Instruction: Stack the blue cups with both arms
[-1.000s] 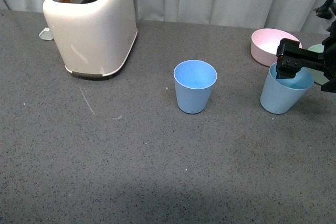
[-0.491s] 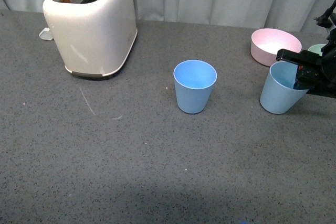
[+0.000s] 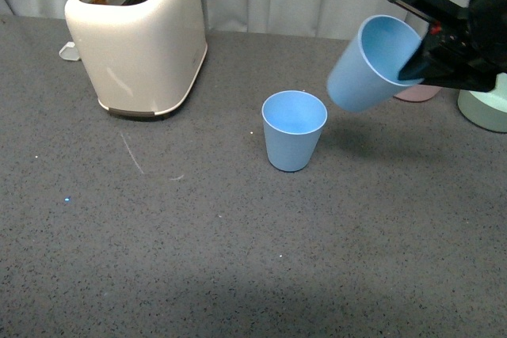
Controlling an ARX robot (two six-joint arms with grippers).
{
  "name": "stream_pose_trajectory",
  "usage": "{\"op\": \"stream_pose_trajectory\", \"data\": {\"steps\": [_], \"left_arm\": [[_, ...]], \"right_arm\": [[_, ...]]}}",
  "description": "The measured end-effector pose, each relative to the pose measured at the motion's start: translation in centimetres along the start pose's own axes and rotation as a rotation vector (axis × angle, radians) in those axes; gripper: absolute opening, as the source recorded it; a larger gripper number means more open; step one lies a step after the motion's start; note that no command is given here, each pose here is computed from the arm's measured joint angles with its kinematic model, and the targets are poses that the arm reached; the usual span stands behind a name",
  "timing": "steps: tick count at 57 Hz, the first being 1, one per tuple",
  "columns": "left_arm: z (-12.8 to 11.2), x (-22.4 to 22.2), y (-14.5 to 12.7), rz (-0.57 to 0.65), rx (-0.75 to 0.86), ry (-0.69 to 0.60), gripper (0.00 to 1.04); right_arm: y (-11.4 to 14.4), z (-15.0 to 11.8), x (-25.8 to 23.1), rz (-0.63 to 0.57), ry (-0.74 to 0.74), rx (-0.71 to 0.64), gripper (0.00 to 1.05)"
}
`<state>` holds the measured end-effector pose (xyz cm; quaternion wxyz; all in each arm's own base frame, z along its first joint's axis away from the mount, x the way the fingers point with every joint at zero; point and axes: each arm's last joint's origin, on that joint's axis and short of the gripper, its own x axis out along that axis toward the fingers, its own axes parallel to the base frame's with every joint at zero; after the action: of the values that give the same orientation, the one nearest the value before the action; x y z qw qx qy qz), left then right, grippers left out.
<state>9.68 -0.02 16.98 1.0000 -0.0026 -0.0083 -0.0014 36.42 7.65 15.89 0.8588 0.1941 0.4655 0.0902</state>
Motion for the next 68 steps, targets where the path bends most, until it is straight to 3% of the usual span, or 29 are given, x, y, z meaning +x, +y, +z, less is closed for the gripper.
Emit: {"op": "stream_pose_trajectory", "data": {"steps": [11,30,61,64,68], "left_arm": [[0.0,0.0,0.0,0.0,0.0,0.0,0.98],[0.0,0.0,0.0,0.0,0.0,0.0,0.98],[0.0,0.0,0.0,0.0,0.0,0.0,0.98],[0.0,0.0,0.0,0.0,0.0,0.0,0.98],[0.0,0.0,0.0,0.0,0.0,0.0,0.98]], "right_arm": [[3.6,-1.0,0.8,0.051,0.027,-0.058,0.01],[4.7,-1.4,2.0,0.034,0.057,-0.073,0.01],[4.5,-1.0,1.4,0.013,-0.025,-0.117,0.87],[4.4,-1.1,1.6,-0.013,-0.087,-0.143,0.9],[3.0,-2.1,2.2,-0.154,-0.397,-0.277,0.79]]}}
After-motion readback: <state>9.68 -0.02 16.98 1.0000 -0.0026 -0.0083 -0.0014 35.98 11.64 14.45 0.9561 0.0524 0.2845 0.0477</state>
